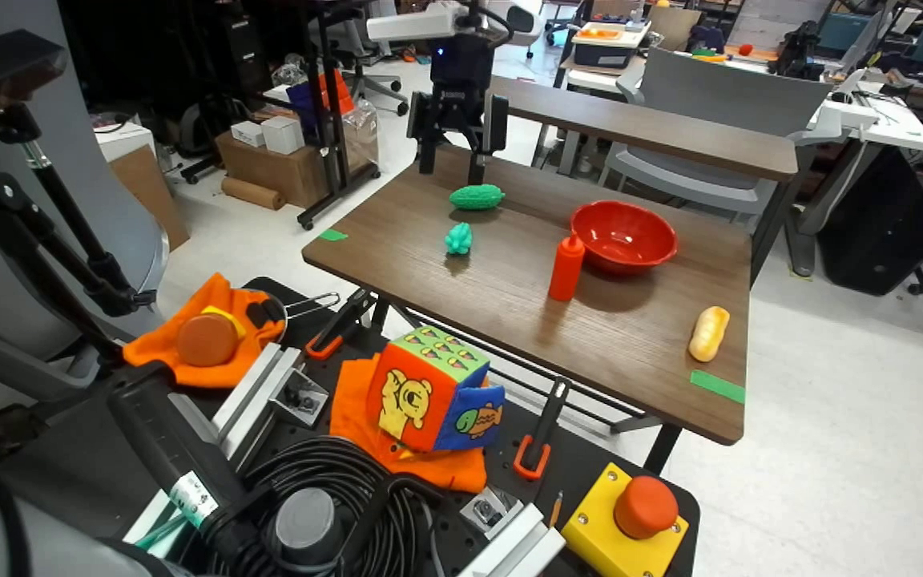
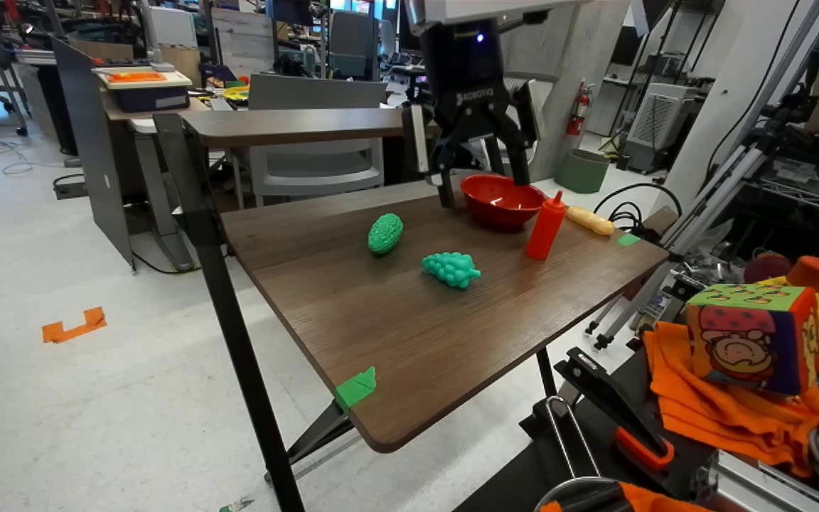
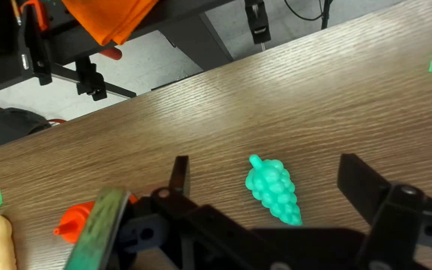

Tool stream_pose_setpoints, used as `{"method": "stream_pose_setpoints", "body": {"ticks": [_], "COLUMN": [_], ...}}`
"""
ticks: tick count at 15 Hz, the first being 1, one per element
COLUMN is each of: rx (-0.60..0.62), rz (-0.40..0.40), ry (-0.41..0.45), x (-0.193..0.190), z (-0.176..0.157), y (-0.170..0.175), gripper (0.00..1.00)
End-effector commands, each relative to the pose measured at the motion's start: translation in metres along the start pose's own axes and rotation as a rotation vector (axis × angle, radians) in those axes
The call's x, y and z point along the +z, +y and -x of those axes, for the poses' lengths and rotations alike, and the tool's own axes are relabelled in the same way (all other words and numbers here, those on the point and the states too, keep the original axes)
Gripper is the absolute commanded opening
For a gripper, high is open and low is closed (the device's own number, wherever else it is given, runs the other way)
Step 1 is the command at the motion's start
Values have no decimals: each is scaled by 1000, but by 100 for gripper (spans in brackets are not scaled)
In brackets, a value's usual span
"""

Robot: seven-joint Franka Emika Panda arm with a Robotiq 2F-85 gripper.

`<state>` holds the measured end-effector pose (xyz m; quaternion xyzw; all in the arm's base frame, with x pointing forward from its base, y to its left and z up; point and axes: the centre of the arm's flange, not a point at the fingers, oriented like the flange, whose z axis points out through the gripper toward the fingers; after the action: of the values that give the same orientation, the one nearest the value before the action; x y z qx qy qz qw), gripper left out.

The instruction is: Put the toy grapes in the bowl

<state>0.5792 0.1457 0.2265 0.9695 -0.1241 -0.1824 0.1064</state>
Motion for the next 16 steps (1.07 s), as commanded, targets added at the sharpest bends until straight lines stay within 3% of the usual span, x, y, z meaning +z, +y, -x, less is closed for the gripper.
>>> {"method": "stream_pose_setpoints", "body": {"ticks": [1, 12, 13, 14, 16], "rx": [100, 242, 250, 256, 268], "rz": [-32, 80, 90, 97, 114], "ry": [9, -17, -21, -22, -14], "x": [25, 93, 95, 98, 98], "z": [-27, -68, -71, -72, -76], "y": [-15, -49, -53, -55, -59], "gripper": [100, 100, 75, 74, 58]}}
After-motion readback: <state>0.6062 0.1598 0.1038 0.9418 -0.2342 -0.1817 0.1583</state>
